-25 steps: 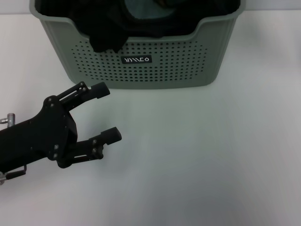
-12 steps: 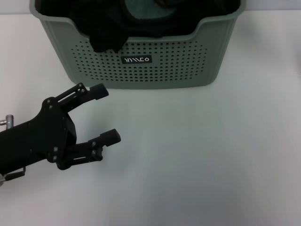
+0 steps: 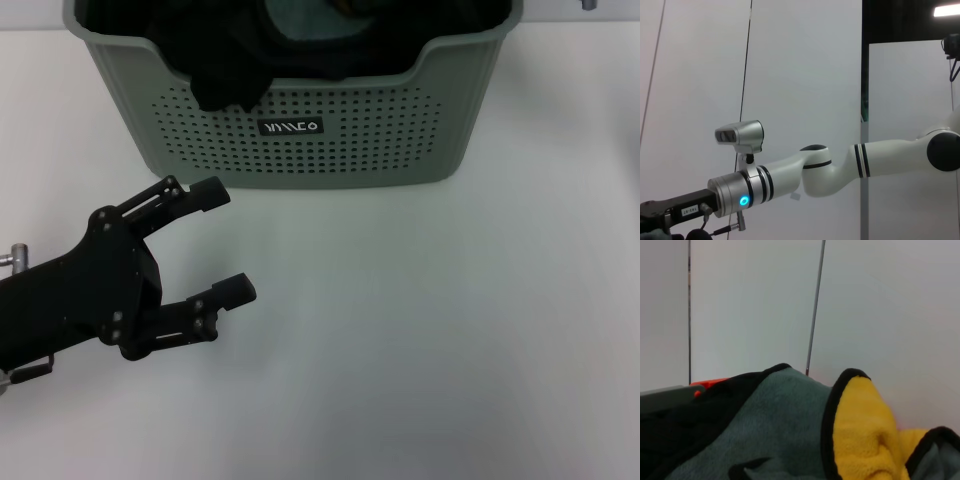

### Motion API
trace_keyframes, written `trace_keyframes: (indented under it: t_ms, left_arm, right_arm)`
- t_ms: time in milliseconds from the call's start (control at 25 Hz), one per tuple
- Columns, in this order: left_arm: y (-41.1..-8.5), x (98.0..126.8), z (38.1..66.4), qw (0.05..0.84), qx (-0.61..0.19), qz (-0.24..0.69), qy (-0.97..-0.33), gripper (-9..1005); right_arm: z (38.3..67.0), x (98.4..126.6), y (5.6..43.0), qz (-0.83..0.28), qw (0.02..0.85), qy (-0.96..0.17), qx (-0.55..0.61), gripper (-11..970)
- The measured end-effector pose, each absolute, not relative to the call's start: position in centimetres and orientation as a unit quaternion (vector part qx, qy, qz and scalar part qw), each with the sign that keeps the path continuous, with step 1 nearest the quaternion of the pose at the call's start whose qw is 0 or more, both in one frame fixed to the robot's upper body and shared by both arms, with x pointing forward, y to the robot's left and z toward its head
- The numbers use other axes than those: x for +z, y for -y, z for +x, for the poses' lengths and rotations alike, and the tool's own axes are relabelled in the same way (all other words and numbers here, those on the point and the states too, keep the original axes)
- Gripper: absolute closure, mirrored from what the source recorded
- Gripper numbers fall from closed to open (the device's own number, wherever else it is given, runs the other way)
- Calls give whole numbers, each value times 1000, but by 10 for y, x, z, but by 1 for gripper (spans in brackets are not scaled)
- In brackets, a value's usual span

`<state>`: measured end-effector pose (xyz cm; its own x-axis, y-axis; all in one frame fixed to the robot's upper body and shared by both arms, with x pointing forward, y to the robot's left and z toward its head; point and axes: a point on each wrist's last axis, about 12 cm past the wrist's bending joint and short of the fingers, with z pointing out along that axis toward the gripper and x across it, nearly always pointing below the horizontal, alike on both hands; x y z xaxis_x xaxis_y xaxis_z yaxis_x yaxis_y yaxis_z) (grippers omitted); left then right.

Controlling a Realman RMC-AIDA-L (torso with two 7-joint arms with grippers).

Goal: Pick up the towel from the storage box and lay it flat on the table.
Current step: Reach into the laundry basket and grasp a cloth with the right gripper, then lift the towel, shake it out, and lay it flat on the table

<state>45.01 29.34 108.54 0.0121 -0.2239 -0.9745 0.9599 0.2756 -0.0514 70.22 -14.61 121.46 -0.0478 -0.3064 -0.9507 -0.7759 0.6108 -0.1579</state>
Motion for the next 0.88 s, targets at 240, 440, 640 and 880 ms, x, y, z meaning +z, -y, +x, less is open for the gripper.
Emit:
trace_keyframes:
  t_ms: [240, 440, 640, 880]
  left_arm:
    - [-294, 1086, 450, 615, -482, 359, -511, 115]
    - [-294, 1085, 450, 615, -482, 359, -511, 115]
    - [-294, 1085, 449, 615, -482, 357, -511, 115]
    - [-294, 1085, 449, 616, -481, 357, -512, 115]
  right_arm:
    - [702, 1212, 149, -385, 573, -695, 200, 825]
    - [699, 1215, 151, -391, 577, -688, 201, 939]
    - [690, 1223, 157, -397, 598, -665, 205, 943]
    - [658, 1244, 168, -427, 634, -586, 268, 948]
